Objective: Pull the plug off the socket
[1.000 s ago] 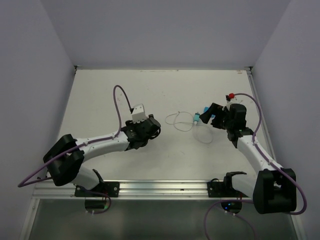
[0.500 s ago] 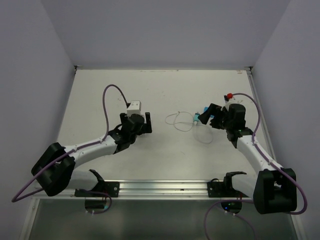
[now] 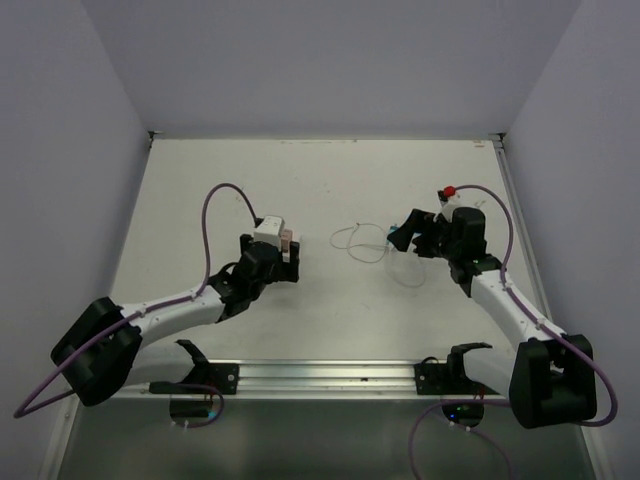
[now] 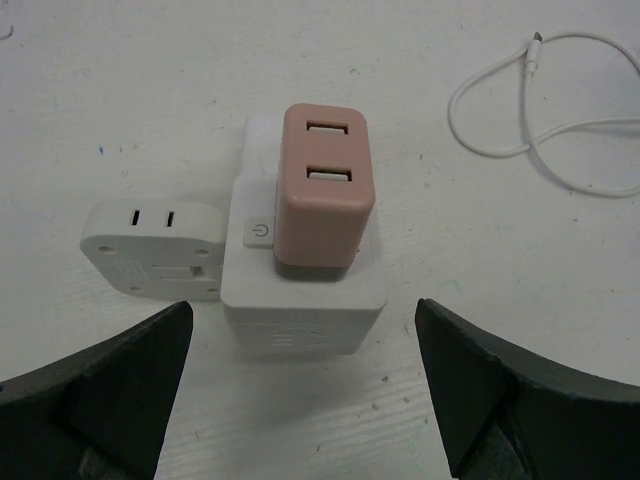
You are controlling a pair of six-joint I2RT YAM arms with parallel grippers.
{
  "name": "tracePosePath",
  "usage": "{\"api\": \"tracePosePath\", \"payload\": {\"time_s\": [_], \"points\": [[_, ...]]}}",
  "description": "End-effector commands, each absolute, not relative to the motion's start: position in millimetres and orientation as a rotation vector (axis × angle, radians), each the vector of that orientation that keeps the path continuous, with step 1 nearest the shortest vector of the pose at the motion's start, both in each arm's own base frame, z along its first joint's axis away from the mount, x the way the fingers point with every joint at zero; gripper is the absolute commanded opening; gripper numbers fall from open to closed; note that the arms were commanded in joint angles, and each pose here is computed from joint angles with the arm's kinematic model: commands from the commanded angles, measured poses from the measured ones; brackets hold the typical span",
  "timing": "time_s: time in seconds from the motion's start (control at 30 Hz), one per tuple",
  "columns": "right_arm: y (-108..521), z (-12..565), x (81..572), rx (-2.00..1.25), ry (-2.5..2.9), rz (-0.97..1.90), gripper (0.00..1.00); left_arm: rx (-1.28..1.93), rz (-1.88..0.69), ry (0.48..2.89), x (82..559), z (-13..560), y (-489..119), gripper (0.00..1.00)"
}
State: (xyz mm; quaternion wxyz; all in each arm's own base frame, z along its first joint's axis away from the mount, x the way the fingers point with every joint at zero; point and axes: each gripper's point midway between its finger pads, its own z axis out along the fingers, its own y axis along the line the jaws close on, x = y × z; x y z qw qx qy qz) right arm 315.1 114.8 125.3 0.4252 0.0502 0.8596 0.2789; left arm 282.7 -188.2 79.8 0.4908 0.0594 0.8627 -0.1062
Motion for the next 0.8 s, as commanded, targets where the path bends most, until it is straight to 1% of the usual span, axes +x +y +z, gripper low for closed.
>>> {"api": "tracePosePath", "payload": {"time_s": [0.0,0.13,0.23,0.37,0.77], "points": [[123.1,141.2,322.5,0.045,2.091,0.72,0.86,0.169,-0.28,2.009,294.5,93.5,-195.4,0.95],[125.7,140.9,321.9,0.033,2.093,0.724,0.86,0.19,-0.28,2.02,294.5,87.6,-197.7,0.9],[128.1,140.5,321.4,0.021,2.097,0.728,0.86,0.193,-0.29,2.028,291.5,83.1,-198.1,0.83],[129.4,140.5,321.2,0.009,2.097,0.727,0.86,0.19,-0.284,2.032,291.1,81.2,-196.3,0.82],[140.4,145.8,318.6,-0.063,2.09,0.741,0.86,0.194,-0.265,2.043,293.9,69.0,-197.4,0.71]]}}
